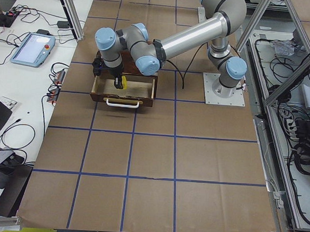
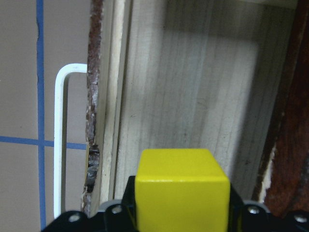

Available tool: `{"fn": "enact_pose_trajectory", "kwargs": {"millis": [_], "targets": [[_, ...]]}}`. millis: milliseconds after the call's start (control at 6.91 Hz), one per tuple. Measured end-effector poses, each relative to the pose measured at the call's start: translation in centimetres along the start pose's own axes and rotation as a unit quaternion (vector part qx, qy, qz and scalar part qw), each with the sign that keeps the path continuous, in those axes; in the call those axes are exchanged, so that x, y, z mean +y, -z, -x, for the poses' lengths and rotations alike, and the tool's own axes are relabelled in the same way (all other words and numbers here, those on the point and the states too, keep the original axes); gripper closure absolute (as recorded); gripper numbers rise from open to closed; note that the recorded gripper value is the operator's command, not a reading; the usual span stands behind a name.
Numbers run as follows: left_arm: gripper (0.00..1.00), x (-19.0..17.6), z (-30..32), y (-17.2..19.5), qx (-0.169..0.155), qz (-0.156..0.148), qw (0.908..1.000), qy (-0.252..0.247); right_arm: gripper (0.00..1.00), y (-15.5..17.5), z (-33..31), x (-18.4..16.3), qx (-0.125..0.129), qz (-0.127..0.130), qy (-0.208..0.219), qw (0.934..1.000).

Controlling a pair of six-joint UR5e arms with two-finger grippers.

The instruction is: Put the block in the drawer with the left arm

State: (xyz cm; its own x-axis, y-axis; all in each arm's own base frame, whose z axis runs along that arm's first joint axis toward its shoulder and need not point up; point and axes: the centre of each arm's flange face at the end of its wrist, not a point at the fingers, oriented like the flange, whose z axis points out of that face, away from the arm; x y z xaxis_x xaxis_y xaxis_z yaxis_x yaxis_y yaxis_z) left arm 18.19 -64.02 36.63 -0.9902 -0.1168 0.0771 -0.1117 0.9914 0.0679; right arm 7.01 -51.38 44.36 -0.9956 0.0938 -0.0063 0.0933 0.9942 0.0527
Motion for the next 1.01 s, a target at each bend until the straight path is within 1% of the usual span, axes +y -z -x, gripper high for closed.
{"fn": "enact_pose_trajectory", "kwargs": {"millis": [145,289,434,724,1013], "targets": [[0.71,-0.4,0.2,-0.8,-0.001,-0.001,1.0000,0.000,0.00,0.0,0.0,0.0,0.000,0.000,0.000,1.0000],[0.45,-0.6,0.3,-1.3,0.000,0.000,1.0000,0.000,0.00,0.0,0.0,0.0,0.000,0.000,0.000,1.0000],[0.01,-0.8,0.3,-1.6,0.000,0.001,1.0000,-0.001,0.00,0.0,0.0,0.0,0.000,0.000,0.000,1.0000],[0.01,-0.9,0.3,-1.9,0.000,0.003,1.0000,-0.003,0.00,0.0,0.0,0.0,0.000,0.000,0.000,1.0000],[0.01,-0.7,0.1,-0.6,-0.007,-0.005,1.0000,-0.004,0.00,0.0,0.0,0.0,0.000,0.000,0.000,1.0000]]}}
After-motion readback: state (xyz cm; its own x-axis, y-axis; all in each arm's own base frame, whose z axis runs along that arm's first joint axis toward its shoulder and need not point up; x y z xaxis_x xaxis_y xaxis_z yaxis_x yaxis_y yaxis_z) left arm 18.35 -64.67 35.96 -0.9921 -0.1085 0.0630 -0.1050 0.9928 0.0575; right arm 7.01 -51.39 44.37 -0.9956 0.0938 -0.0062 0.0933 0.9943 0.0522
